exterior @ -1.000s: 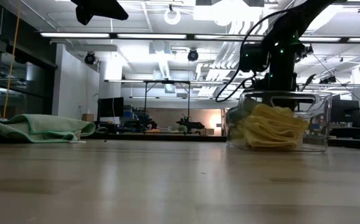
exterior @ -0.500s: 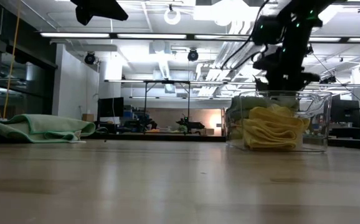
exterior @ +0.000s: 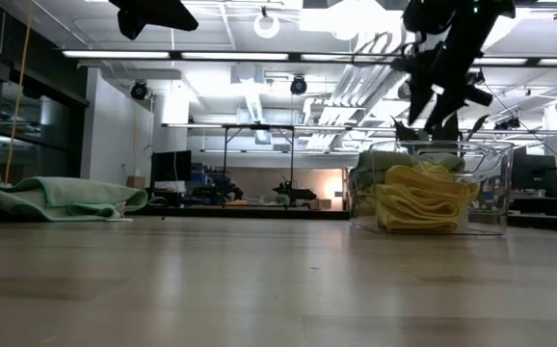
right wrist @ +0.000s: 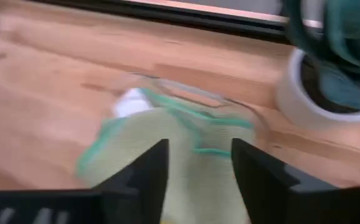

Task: Fold microfiber towels
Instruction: Put the folded green microfiber towel into the transparent bin

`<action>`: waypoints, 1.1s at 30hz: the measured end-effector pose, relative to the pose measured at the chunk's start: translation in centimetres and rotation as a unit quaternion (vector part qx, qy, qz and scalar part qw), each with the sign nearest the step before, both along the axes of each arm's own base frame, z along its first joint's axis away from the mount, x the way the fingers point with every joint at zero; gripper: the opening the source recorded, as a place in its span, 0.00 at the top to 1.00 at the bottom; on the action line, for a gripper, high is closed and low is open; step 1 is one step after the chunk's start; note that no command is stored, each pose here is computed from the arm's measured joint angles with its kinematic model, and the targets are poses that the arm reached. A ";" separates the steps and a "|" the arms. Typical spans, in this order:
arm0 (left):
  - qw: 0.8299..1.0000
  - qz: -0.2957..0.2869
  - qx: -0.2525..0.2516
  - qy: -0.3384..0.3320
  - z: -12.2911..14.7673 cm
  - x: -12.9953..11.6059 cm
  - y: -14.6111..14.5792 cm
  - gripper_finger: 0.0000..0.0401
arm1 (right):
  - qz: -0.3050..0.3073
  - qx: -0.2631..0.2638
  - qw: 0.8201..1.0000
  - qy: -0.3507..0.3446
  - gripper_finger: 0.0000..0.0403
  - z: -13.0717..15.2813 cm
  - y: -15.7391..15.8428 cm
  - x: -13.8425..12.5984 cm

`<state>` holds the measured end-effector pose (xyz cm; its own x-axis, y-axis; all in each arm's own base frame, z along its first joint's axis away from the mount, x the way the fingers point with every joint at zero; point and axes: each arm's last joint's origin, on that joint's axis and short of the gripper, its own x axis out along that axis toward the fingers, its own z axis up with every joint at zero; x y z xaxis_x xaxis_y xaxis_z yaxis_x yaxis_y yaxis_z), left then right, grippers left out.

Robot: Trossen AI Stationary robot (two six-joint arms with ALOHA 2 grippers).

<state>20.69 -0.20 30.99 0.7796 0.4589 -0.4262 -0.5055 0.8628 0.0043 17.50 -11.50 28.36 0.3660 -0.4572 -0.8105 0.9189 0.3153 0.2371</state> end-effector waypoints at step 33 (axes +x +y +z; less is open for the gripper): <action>1.000 -0.004 -0.003 0.000 0.0 0.0 0.0 1.00 | 0.010 0.032 0.999 0.020 1.00 -2.6 0.3 -0.3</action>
